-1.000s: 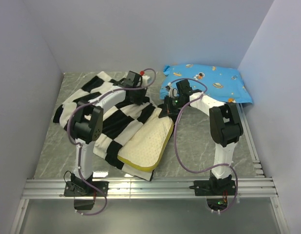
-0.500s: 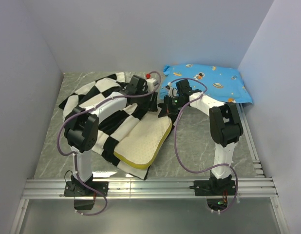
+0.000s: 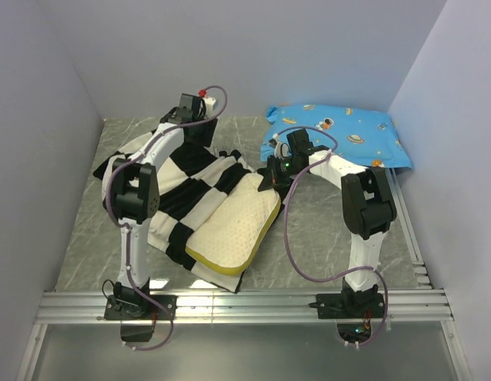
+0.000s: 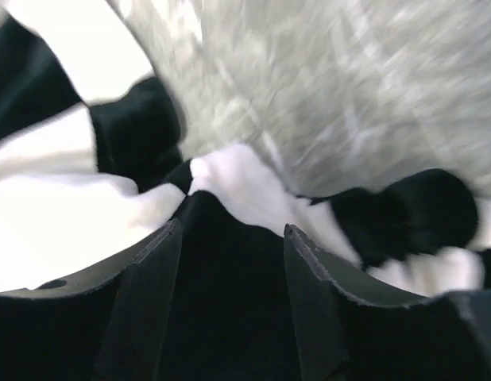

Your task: Put the pillow into the pillowcase

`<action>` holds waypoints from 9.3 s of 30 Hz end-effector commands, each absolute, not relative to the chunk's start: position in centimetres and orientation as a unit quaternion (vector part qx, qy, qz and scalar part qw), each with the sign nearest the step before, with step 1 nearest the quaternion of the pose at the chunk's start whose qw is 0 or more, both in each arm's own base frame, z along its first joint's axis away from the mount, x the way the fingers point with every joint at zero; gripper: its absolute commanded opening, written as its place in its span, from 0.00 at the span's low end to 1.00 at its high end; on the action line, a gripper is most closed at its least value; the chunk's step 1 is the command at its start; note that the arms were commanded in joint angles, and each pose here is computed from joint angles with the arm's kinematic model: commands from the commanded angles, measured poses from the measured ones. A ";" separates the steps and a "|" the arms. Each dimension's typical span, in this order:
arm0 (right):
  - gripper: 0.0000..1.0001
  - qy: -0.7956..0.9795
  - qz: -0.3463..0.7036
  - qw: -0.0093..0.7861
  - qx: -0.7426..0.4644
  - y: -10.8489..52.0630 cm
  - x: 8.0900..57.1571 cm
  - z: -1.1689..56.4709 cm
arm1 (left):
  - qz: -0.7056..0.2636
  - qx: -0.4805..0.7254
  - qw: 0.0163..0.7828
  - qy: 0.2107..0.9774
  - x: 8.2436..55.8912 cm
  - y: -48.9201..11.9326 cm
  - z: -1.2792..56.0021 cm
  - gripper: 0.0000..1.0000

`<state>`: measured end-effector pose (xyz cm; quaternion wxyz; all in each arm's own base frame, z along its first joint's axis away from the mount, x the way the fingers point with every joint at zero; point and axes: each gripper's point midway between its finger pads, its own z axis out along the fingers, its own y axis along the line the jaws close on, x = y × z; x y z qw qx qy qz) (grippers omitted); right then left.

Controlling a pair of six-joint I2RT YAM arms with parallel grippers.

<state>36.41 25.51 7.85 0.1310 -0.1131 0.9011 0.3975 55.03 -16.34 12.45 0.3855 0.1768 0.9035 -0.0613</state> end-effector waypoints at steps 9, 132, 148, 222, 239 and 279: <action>0.00 0.884 0.412 0.174 -0.135 26.4 38.2 10.8 | -0.155 0.255 0.278 0.913 48.6 -23.3 9.6 0.08; 0.99 0.832 0.266 0.236 -0.425 47.0 22.5 16.5 | -0.194 0.159 0.333 0.909 30.7 4.9 10.5 0.70; 0.00 0.859 0.303 0.147 -0.385 41.2 23.0 9.3 | -0.170 0.337 0.394 0.838 35.6 -0.3 7.2 0.67; 0.00 0.795 0.536 0.229 -0.168 41.3 31.3 21.8 | -0.457 0.627 0.196 0.600 14.3 -24.8 16.8 0.00; 0.00 0.842 0.485 0.196 -0.133 38.4 30.2 12.7 | -0.173 0.294 0.315 0.886 29.2 -6.4 12.7 0.60; 0.00 0.827 0.518 0.175 -0.131 39.8 30.1 13.7 | -0.036 0.306 0.292 0.905 35.6 1.6 9.4 0.61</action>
